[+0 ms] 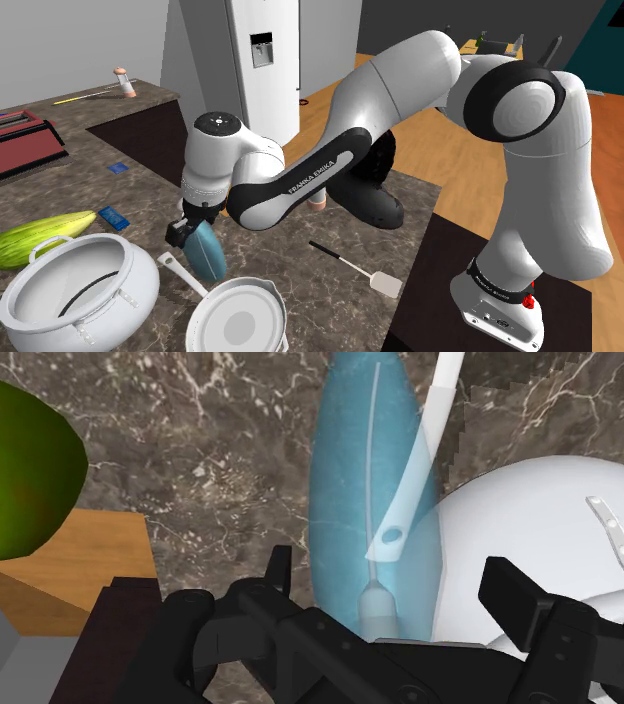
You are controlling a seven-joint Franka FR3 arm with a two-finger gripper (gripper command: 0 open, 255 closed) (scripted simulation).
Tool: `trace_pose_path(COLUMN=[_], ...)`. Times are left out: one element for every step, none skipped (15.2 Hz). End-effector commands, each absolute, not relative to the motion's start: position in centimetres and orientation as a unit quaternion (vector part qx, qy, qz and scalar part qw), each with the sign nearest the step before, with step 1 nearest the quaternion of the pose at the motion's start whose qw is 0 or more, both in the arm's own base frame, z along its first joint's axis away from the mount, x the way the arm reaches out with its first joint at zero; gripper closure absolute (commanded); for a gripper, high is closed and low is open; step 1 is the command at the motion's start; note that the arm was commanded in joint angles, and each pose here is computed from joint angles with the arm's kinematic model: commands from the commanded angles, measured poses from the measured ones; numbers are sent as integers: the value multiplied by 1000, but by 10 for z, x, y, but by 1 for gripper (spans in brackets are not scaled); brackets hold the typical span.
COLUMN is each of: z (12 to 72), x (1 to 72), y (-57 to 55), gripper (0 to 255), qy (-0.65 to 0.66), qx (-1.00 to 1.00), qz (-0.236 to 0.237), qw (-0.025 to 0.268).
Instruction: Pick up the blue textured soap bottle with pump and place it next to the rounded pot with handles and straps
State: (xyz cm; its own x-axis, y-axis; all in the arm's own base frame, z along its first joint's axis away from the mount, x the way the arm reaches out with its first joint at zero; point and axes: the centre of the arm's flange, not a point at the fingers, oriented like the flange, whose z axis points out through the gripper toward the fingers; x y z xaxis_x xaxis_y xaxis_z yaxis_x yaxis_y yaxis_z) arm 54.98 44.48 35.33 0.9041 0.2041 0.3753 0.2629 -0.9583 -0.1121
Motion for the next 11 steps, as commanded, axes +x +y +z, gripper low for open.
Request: trace_pose_path(z=[353,353,366,378,390,399,399,399,399,399,399], x=[550,550,545,541,536,533,533,533,533,533,533], y=[445,445,442,440,437,435,435,435,435,435,435], gripper=[0,0,0,0,0,0,0,0,0,0,0], qy=[-120,-120,-120,-120,-120,-120,-120,-120,-120,-120,-120], qx=[-972,-972,-972,-972,-972,-972,-972,-972,-972,-972,-972], qz=[-183,-183,-183,-183,-183,-183,-183,-183,-183,-183,-183], qw=[80,80,80,80,80,80,80,80,80,80,80])
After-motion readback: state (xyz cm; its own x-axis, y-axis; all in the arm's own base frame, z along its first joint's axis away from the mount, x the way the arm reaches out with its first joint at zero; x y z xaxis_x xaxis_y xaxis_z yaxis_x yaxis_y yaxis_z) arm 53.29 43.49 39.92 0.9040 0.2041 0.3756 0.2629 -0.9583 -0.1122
